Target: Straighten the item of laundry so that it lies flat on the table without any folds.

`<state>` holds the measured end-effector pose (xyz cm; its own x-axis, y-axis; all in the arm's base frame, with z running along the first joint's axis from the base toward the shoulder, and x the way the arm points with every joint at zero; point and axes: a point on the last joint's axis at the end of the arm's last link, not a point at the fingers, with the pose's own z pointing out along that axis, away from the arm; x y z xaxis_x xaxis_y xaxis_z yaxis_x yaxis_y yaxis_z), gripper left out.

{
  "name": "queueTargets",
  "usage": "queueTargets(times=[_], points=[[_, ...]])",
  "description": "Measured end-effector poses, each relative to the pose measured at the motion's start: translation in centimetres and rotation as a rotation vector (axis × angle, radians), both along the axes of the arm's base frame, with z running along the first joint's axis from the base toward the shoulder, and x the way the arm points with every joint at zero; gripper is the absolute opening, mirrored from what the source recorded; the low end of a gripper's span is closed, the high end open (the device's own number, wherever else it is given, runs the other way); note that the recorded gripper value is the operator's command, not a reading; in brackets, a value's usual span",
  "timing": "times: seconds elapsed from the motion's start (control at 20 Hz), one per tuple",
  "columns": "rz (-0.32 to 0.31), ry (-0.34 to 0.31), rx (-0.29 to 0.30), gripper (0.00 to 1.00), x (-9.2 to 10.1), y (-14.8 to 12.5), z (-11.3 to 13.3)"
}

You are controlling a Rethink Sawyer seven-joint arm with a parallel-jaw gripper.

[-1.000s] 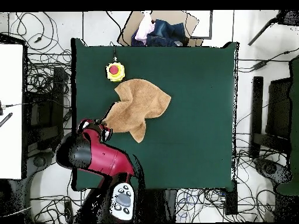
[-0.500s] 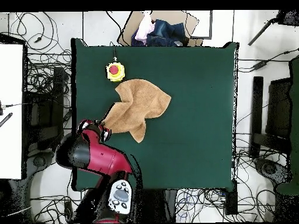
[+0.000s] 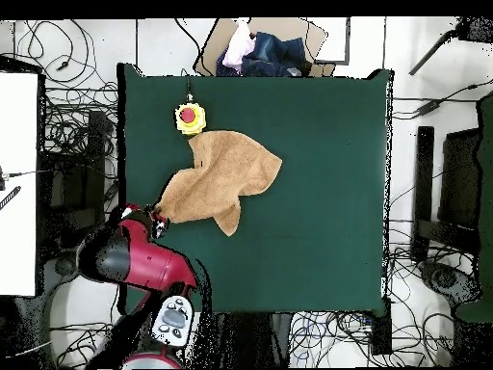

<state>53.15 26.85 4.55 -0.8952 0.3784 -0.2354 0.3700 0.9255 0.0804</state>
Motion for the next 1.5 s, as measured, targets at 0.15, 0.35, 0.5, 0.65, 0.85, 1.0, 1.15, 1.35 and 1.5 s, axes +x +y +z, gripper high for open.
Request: queueTargets(times=[0.15,0.35,0.5,0.65,0.85,1.0,1.15,1.35,1.5], points=[[0.0,0.006,-0.002,1.0,-0.6,1.5,-0.6],[-0.002,0.008,-0.004,1.0,-0.8,2.3,-0.9],[-0.006,0.007,-0.003,1.0,-0.8,2.7,-1.0],[-0.011,0.004,-0.006,1.0,-0.7,2.4,-0.9],[-0.017,0.003,-0.008,1.0,-0.5,2.1,-0.8],[-0.028,-0.001,-0.006,1.0,-0.1,1.5,-0.6],[-0.044,-0.011,-0.002,1.0,0.8,0.0,0.3],[-0.065,-0.044,0.002,1.0,2.7,-4.9,2.7],[-0.101,-0.08,-0.007,1.0,4.1,-10.7,5.1]])
